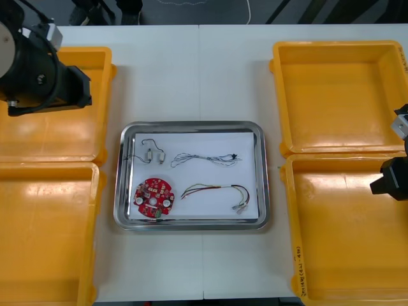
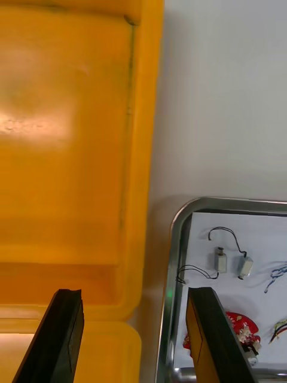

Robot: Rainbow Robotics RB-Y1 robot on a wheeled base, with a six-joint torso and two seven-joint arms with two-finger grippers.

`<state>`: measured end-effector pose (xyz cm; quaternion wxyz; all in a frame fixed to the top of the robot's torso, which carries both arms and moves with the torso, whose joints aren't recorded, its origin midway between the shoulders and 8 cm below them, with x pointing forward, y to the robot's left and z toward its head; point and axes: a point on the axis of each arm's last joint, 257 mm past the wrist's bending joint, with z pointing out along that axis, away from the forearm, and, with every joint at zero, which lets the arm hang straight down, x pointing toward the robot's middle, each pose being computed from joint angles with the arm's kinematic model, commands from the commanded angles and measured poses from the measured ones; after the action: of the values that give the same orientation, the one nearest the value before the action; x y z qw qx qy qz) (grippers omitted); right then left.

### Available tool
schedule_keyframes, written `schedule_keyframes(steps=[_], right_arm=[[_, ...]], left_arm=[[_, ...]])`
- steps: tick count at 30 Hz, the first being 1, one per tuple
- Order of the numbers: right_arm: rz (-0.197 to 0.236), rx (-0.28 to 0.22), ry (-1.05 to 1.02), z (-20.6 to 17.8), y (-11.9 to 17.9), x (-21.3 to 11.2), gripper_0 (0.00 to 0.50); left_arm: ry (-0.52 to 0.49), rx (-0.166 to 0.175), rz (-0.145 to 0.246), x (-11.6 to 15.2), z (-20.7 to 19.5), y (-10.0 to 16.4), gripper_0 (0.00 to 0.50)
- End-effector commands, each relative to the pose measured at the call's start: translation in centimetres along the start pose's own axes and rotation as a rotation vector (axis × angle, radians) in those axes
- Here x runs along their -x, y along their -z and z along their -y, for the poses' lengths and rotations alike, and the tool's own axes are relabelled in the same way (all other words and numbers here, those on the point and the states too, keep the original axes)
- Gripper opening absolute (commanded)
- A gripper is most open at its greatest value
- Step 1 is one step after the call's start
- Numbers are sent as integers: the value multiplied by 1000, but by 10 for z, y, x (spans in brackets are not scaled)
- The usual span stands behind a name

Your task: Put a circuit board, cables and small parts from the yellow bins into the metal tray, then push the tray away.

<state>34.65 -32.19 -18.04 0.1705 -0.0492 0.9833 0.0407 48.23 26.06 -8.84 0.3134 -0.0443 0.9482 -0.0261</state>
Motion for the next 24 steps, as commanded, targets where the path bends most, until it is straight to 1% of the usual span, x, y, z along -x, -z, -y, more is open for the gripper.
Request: schedule_keyframes(steps=[1,7,8,16,21,24], right_arm=[[25,-53,-31,15,14,2,500],[27,-58,-29,16,14,3,500],[28,-60,-29,17,14,3,500],[26,-59,-22,16,14,3,500],[27,-60,-16,17,15,3,500],[26,-61,-7,17,15,3,500]], left_arm=[[-102,39,14,2,-49,10,500],[-130,74,2,-6,-85,12,500],[-133,76,0,-7,-88,12,500],[-166,116,-36,-30,-138,14,500],[-132,125,-58,-47,-159,14,500],[-115,123,-75,-59,-166,13,500]])
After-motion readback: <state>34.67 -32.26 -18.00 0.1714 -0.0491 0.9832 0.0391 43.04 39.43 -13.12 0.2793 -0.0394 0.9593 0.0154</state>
